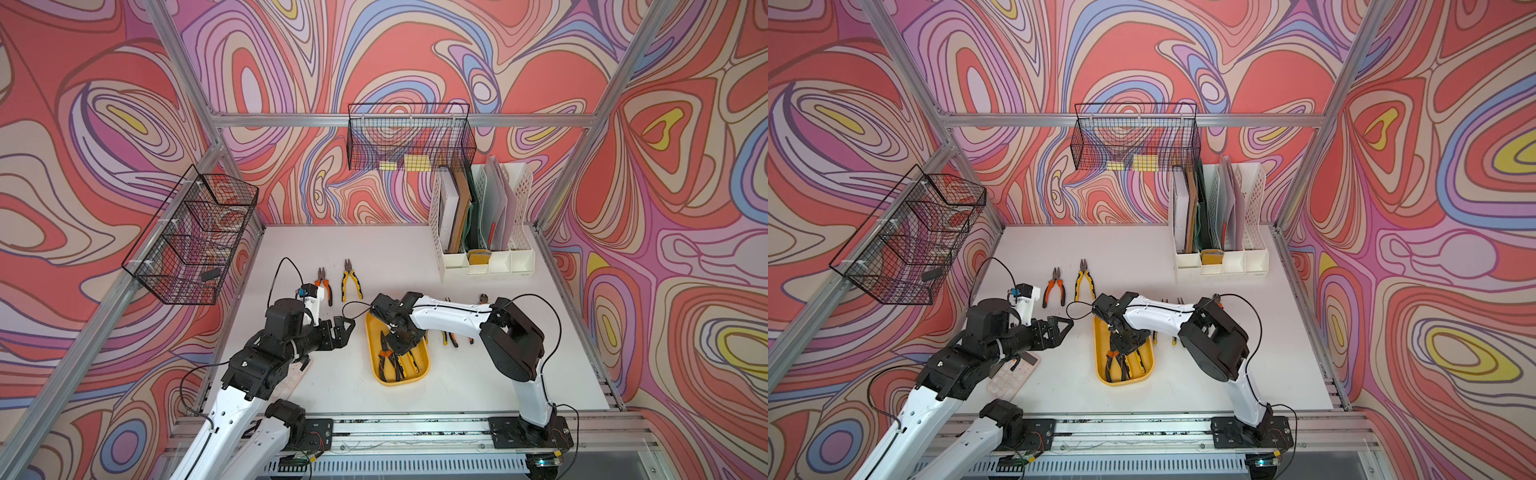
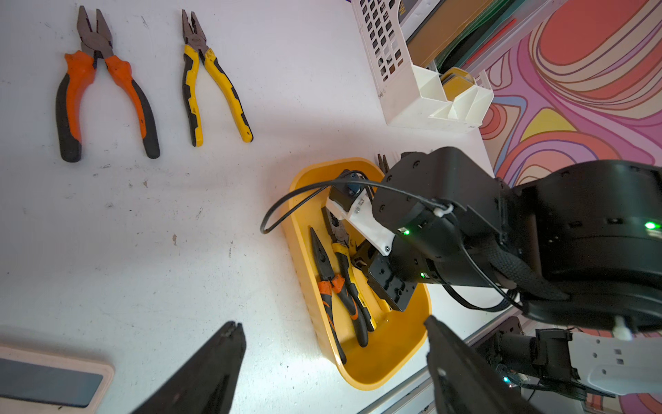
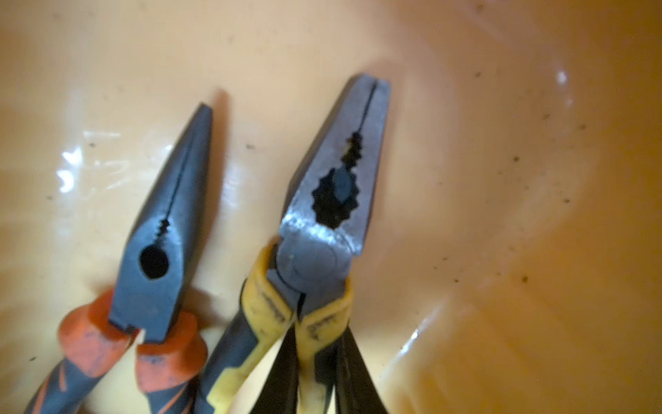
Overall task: Take the pliers out of the storage box
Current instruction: Pick up the pliers from the storage box, then place the pliers at the center of the board.
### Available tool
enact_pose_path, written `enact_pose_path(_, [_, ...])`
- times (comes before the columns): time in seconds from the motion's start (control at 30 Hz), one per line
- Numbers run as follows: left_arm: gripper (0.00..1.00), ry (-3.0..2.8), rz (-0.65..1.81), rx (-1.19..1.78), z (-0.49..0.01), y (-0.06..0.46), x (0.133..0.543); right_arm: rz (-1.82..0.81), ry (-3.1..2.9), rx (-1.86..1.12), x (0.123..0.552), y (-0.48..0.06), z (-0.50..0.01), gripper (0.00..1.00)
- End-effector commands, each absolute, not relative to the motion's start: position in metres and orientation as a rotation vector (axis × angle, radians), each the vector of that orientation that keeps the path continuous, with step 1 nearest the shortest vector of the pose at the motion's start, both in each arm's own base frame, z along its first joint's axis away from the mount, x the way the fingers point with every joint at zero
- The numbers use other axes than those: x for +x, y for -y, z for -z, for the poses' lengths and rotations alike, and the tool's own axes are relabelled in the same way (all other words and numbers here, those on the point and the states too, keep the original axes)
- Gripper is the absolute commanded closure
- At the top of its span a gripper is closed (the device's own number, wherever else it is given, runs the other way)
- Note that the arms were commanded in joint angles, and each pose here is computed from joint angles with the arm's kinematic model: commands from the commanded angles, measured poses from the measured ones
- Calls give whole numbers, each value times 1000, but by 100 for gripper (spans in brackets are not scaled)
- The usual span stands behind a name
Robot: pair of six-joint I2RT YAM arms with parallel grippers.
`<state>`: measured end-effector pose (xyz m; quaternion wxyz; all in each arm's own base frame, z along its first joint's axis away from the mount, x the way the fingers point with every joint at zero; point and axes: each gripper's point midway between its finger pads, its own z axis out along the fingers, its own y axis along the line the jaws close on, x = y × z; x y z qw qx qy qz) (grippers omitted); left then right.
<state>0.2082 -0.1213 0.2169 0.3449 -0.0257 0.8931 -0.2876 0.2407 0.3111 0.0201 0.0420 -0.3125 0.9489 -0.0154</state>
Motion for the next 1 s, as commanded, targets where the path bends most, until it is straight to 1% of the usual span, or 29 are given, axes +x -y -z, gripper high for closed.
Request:
enact_pose_path(0.0, [16, -2334, 733, -79, -212, 119, 207, 108, -2848, -842, 254, -304, -42, 87])
enact_pose_path(0.1, [16, -2334, 728, -80, -212, 119, 207, 73, -2793, -794, 262, -308, -76, 90])
enact_pose_path(0.33, [16, -2330, 717, -89, -212, 117, 207, -8, -2661, -712, 281, -315, -146, 92])
enact_pose_path(0.47, [16, -2342, 717, -90, -210, 117, 207, -33, -2624, -681, 304, -312, -170, 92])
enact_pose_path(0.6, [16, -2339, 716, -91, -210, 117, 207, -60, -2612, -618, 345, -298, -185, 93])
enact_pose_path(0.73, [15, -2345, 717, -91, -209, 118, 208, -83, -2595, -535, 398, -275, -195, 94])
enact_pose_path(0.83, [15, -2357, 721, -86, -207, 119, 208, -54, -2598, -517, 434, -256, -187, 94])
enact_pose_path(0.97, [15, -2375, 731, -80, -204, 122, 209, -31, -2586, -524, 472, -245, -175, 94])
